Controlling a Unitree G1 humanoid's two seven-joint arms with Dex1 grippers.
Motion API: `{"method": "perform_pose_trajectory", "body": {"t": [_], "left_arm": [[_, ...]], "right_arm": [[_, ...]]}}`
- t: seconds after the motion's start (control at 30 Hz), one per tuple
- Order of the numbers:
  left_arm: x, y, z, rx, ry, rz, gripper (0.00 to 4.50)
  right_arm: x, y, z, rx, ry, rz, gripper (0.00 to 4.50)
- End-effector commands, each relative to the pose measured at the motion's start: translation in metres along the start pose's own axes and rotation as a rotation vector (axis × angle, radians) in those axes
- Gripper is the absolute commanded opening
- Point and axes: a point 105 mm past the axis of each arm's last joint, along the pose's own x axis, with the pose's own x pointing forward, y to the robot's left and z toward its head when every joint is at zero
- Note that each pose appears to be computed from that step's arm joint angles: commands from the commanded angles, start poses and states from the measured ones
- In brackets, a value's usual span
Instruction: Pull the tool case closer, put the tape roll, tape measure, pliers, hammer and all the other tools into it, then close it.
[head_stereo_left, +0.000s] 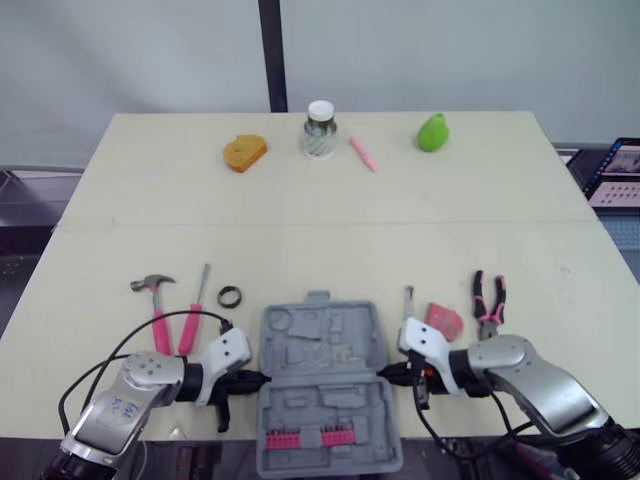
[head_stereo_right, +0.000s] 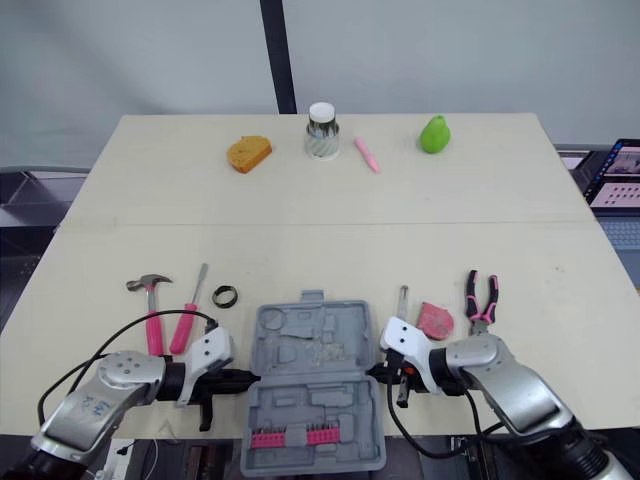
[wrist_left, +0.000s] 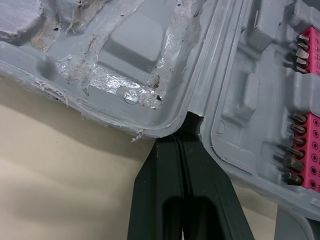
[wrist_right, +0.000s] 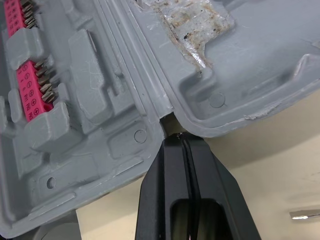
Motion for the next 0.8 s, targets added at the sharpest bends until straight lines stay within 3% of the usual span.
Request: {"method": "perform_pose_trajectory", "body": {"t": [0.03, 0.8], "left_arm": [[0.0002, -0.0005, 0.0027, 0.020, -0.009, 0.001, 0.00], [0.0025, -0.0024, -0.0013, 0.011, -0.012, 0.004, 0.00]], "right_arm": [[-0.0001, 0.0115, 0.0082, -0.029, -0.025, 0.048, 0.02], [-0.0026, 0.0129, 0.0047, -0.019, -0.015, 0.047, 0.02]]}}
